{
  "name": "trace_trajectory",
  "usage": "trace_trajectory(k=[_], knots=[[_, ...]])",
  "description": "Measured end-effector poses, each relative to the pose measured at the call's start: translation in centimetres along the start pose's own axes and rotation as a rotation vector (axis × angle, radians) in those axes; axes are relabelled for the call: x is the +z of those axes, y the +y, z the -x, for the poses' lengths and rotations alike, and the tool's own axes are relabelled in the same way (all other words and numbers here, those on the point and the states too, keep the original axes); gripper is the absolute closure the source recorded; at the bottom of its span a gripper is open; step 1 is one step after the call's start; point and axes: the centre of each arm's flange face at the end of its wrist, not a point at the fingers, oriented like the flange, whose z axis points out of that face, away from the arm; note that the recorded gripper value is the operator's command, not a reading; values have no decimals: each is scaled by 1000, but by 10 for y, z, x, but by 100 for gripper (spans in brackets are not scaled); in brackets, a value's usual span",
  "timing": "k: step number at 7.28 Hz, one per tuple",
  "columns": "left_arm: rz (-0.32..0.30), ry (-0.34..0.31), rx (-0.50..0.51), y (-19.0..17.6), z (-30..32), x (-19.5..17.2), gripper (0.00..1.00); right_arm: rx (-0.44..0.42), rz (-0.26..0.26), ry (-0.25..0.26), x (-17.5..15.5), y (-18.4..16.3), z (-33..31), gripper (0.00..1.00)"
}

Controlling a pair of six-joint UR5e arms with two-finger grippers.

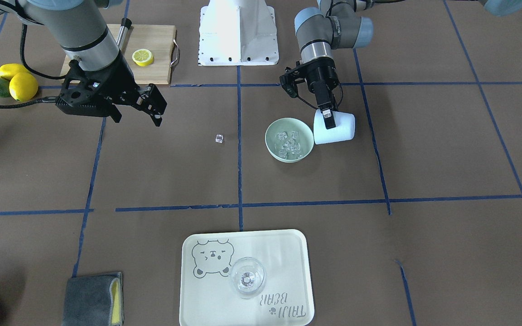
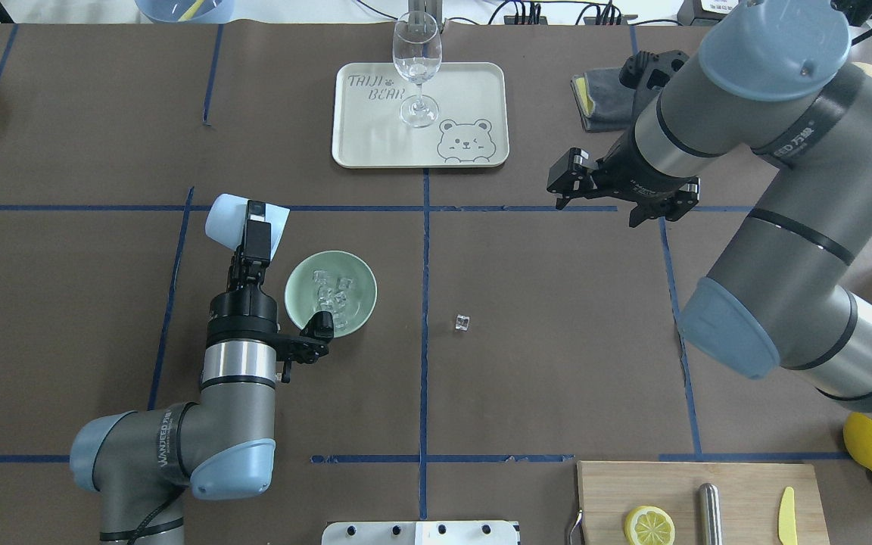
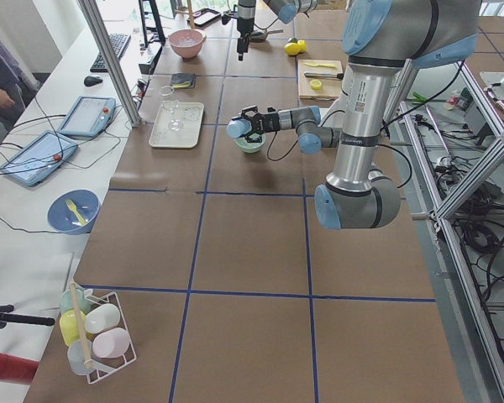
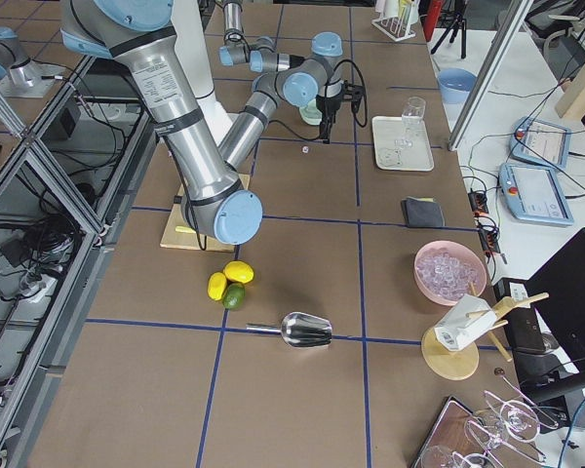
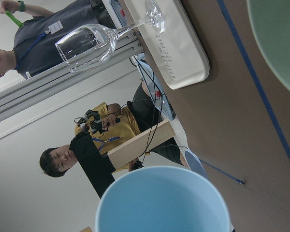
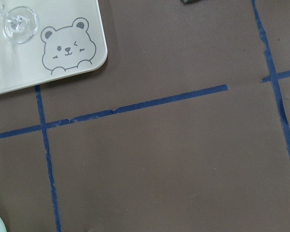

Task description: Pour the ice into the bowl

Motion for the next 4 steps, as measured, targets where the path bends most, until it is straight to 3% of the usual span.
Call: trace_trajectory(k=[4], knots=[[-1,-1,-4,0,1,0,100,2,1,-2,-1,0,0,0]])
